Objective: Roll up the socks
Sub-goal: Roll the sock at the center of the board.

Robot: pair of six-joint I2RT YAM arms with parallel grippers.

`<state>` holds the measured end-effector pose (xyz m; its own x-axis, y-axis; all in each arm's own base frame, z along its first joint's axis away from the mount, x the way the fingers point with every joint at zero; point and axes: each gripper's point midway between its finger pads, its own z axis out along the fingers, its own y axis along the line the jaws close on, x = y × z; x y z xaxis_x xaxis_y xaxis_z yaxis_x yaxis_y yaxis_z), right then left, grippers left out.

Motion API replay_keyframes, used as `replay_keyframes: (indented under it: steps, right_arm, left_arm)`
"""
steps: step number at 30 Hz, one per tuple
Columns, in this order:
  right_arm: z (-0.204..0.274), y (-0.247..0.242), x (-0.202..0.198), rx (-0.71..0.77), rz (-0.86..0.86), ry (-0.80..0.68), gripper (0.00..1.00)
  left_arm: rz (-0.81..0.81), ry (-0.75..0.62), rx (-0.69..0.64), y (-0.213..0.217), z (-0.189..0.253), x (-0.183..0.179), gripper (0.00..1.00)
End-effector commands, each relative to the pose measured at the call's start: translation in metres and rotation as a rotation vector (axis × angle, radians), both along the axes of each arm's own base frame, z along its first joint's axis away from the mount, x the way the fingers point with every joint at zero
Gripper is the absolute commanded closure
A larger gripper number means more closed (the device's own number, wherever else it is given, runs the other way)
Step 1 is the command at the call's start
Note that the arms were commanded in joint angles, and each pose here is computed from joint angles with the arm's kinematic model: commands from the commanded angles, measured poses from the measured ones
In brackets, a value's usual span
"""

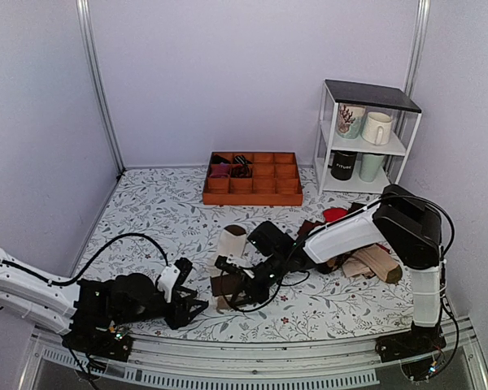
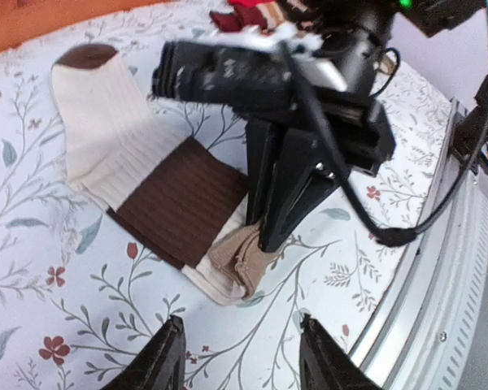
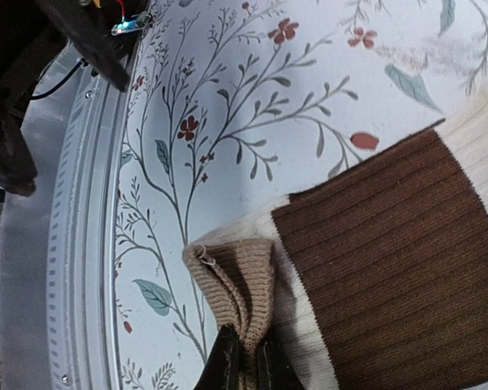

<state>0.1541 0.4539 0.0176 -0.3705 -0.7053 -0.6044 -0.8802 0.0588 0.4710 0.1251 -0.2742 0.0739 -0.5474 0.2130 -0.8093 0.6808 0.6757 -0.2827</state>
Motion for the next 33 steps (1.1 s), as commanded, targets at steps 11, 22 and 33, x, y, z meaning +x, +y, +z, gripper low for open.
replay_keyframes:
  steps: [11, 22, 33]
  right_arm:
    - [-0.04, -0.04, -0.032, -0.41, -0.143, 0.459, 0.96]
    - [-0.038, -0.042, -0.031, -0.439, -0.157, 0.54, 0.96]
    - [-0.041, -0.041, -0.03, -0.437, -0.151, 0.537, 0.95]
  left_arm:
    - [-0.28, -0.415, 0.131, -0.043, 0.003, -0.019, 0.53]
    - [-0.41, -0.536, 0.162, -0.068, -0.003, -0.028, 0.51]
    - [-0.42, -0.526, 0.233, -0.076, -0.033, -0.024, 0.53]
